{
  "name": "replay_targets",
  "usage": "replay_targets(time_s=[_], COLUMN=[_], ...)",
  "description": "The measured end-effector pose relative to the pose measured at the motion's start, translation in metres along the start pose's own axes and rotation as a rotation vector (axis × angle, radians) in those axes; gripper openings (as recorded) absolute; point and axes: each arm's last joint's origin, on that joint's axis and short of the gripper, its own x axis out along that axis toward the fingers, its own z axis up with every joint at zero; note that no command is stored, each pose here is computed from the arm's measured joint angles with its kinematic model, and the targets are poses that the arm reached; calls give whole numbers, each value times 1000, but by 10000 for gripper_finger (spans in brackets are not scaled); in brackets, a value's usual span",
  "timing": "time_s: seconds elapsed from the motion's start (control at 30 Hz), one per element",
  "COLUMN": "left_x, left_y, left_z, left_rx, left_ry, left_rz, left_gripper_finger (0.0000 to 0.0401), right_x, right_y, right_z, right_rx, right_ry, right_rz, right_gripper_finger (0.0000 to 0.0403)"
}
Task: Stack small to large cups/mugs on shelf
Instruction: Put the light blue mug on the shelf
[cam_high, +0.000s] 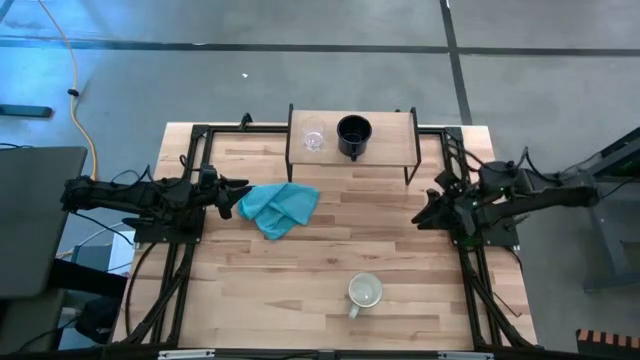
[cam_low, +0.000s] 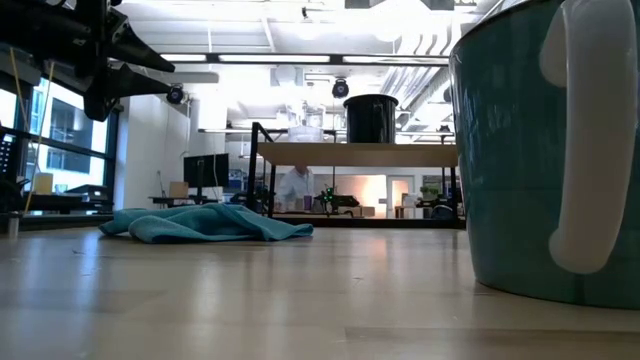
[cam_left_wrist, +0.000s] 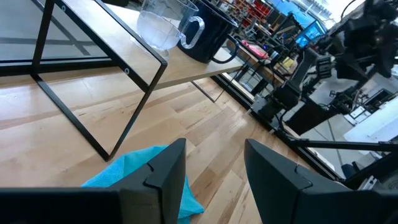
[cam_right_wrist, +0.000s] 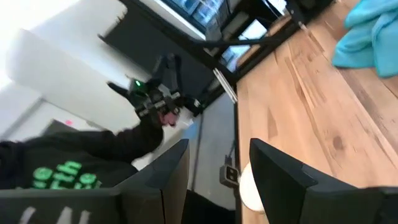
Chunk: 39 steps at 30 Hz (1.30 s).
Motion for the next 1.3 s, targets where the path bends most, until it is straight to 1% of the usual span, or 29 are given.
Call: replay_targets(time_s=[0.2, 0.37, 0.47, 0.63, 0.77, 0.93, 1.1, 1.3], left_x=[0, 0, 0, 0, 0, 0, 0, 0], left_y=[0, 0, 0, 0, 0, 0, 0, 0], left_z=[0, 0, 0, 0, 0, 0, 0, 0], left_rx=[1, 1, 2, 4, 4, 4, 4, 4], left_ry=[0, 0, 1, 1, 1, 1, 10, 14], left_rz=[1, 1, 1, 1, 1, 1, -10, -15], left_gripper_finger=[152, 152, 152, 152, 152, 152, 152, 152], right_x=[16, 30, 37, 50, 62, 78, 94, 116], right_y=[21, 42, 53, 70, 81, 89, 89, 86], right_z=[4, 7, 7, 2, -5, -17, -33, -51], right_rx=[-33, -32, -28, -15, -6, 24, 71, 63], right_ry=[99, 148, 188, 276, 306, 343, 381, 378], right_rz=[-104, -142, -196, -310, -348, -388, -437, -503], right_gripper_finger=[161, 161, 161, 161, 161, 161, 161, 161])
